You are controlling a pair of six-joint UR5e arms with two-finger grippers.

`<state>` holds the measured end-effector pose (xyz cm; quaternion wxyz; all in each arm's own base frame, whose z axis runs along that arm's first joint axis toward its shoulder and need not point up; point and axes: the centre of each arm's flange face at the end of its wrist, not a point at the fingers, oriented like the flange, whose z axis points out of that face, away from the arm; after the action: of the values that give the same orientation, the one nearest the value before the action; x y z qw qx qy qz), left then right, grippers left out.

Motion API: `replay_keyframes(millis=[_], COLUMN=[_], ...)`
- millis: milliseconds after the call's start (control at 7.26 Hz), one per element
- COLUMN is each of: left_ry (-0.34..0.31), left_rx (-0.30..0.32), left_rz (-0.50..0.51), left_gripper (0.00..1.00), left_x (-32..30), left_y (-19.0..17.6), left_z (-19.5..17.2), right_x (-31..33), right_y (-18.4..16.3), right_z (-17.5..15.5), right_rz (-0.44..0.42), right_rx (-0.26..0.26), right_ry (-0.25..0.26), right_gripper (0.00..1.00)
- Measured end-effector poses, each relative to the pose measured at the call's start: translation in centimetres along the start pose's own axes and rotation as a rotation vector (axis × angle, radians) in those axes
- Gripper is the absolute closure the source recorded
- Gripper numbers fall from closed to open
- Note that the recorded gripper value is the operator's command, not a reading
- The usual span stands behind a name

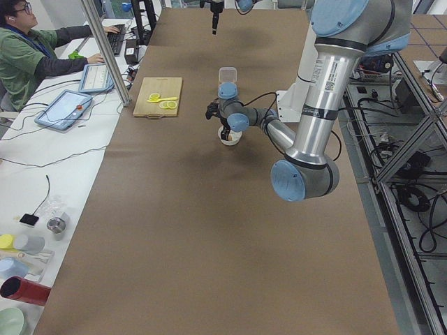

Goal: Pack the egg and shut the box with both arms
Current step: 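Close the left gripper around the brown egg in the bowl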

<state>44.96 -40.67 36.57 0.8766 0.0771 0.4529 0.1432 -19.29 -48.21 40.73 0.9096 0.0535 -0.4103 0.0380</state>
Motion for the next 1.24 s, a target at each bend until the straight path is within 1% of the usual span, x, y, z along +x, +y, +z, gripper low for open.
replay_keyframes(millis=[138, 413, 1102, 1240], left_ry=[-0.001, 0.001, 0.001, 0.001], left_rx=[-0.002, -0.002, -0.002, -0.003], left_rz=[-0.001, 0.000, 0.000, 0.001], left_gripper=[0.41, 0.48, 0.48, 0.53], left_x=[0.03, 0.21, 0.27, 0.28], left_y=[-0.08, -0.19, -0.20, -0.18], left_z=[0.20, 0.24, 0.26, 0.29], right_x=[-0.04, -0.06, -0.04, -0.03], right_y=[0.00, -0.01, -0.02, -0.02], right_z=[0.01, 0.05, 0.18, 0.21], right_rz=[-0.001, -0.001, -0.002, -0.002], right_rx=[0.000, -0.001, -0.003, -0.003], right_ry=[0.000, 0.000, 0.001, 0.001], right_gripper=[0.00, 0.00, 0.00, 0.00])
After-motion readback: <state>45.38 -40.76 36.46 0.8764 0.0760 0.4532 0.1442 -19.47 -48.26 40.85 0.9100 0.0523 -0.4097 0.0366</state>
